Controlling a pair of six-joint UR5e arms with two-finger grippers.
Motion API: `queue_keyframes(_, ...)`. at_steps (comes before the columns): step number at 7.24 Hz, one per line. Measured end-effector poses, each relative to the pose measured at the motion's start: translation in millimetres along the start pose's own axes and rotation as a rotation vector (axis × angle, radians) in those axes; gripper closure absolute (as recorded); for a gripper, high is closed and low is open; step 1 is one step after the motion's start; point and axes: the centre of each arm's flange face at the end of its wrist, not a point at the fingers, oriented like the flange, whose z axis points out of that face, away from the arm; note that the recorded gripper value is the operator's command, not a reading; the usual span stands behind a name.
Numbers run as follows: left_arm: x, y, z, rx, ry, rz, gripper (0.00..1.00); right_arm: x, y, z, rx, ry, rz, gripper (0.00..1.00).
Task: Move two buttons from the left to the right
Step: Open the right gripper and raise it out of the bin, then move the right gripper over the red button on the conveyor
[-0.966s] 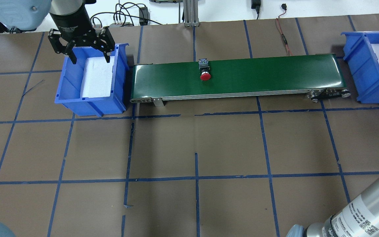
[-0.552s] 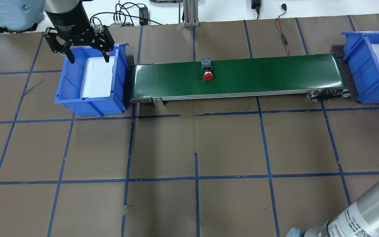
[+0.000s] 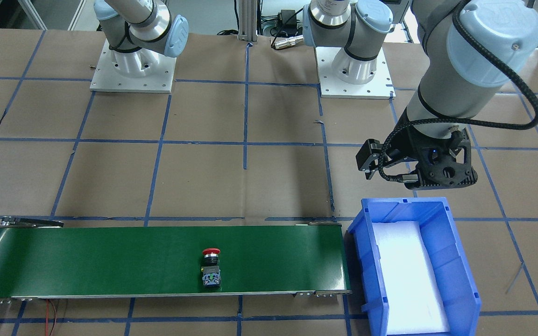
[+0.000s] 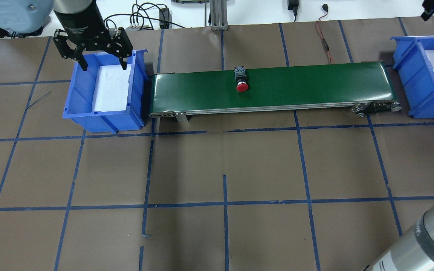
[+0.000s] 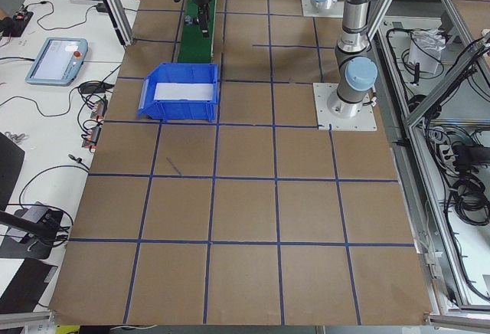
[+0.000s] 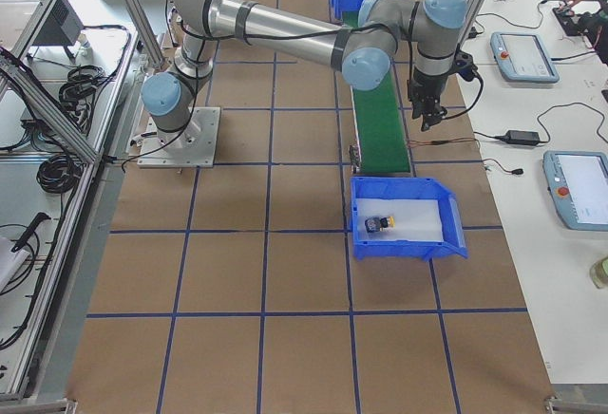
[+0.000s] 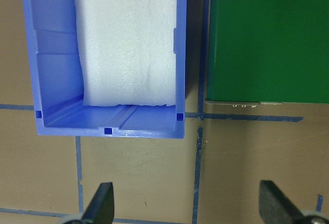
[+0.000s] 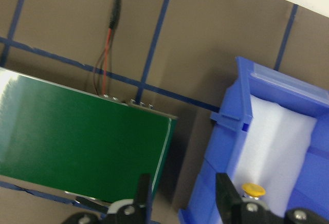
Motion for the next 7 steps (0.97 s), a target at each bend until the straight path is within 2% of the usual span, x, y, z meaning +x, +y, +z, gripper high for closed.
queue_keyframes(1,-2,-4,1,0.007,0.003,-0.001,0.00,-36,-17,-2,0.003,-0.011,0.019,0.38)
queue_keyframes(3,-1,-15,1,0.067,0.041,-0.006,0.00,-116,-39,12,-0.024,-0.051,0.070,0.39)
queue_keyframes(5,8,-14,2,0.072,0.071,-0.002,0.00,-183,-40,40,-0.060,-0.098,0.145,0.40)
queue_keyframes(7,6,-4,-8,0.065,0.071,-0.003,0.00,-218,-46,60,-0.052,-0.131,0.215,0.40)
